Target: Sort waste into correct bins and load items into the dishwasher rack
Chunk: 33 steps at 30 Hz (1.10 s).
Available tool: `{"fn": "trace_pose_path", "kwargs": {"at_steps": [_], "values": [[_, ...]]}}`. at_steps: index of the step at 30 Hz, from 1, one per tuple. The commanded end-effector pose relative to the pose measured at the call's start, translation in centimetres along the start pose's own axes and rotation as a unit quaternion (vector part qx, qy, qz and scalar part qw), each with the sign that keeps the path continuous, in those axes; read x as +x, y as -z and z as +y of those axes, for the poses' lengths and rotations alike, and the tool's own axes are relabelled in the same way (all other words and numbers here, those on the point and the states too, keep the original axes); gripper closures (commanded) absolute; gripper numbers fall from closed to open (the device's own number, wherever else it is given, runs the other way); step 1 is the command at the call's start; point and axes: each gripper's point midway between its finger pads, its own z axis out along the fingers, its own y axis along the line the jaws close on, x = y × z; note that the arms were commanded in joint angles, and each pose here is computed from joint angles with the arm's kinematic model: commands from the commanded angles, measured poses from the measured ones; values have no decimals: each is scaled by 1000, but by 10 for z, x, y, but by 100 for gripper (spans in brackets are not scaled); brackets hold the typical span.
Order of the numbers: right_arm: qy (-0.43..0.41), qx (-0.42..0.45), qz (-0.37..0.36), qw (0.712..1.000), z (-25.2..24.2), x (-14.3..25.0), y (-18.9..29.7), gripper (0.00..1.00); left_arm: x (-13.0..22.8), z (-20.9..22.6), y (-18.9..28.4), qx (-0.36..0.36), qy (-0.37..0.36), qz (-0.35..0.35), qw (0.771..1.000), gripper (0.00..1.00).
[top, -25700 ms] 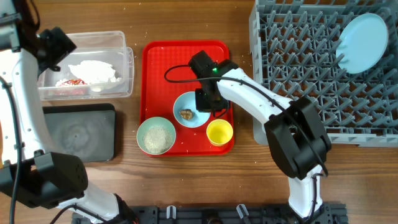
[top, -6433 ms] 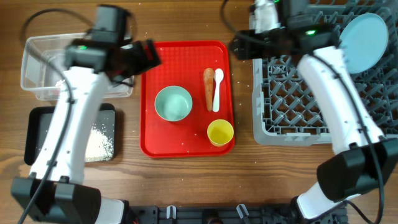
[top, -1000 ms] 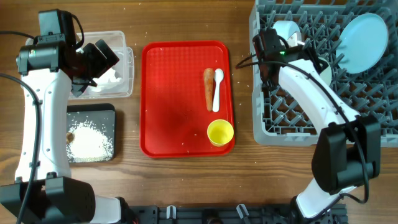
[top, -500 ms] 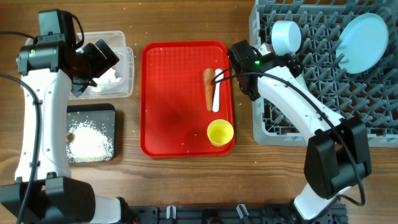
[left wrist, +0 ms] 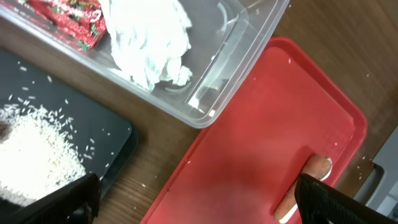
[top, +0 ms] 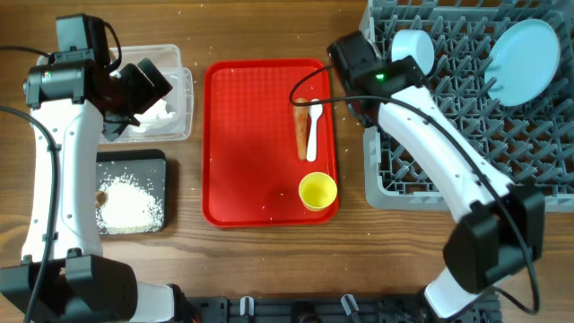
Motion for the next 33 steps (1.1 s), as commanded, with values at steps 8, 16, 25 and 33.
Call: {"fn": "trace_pose_path", "kwargs": {"at_steps": [8, 16, 25, 33], "values": [[-76, -319, -135, 935, 59, -38, 94, 0, 9, 7, -1, -13, -21, 17, 1000, 0], [-144, -444, -134, 874, 87, -52, 126, 22, 27, -13, -3, -3, -55, 34, 998, 0], [-292, -372, -71, 878, 78, -61, 84, 36, 54, -62, -18, 13, -133, 32, 991, 0], [-412, -311, -77, 853, -8, -42, 63, 29, 144, -160, -105, 46, -242, 78, 966, 1]]}}
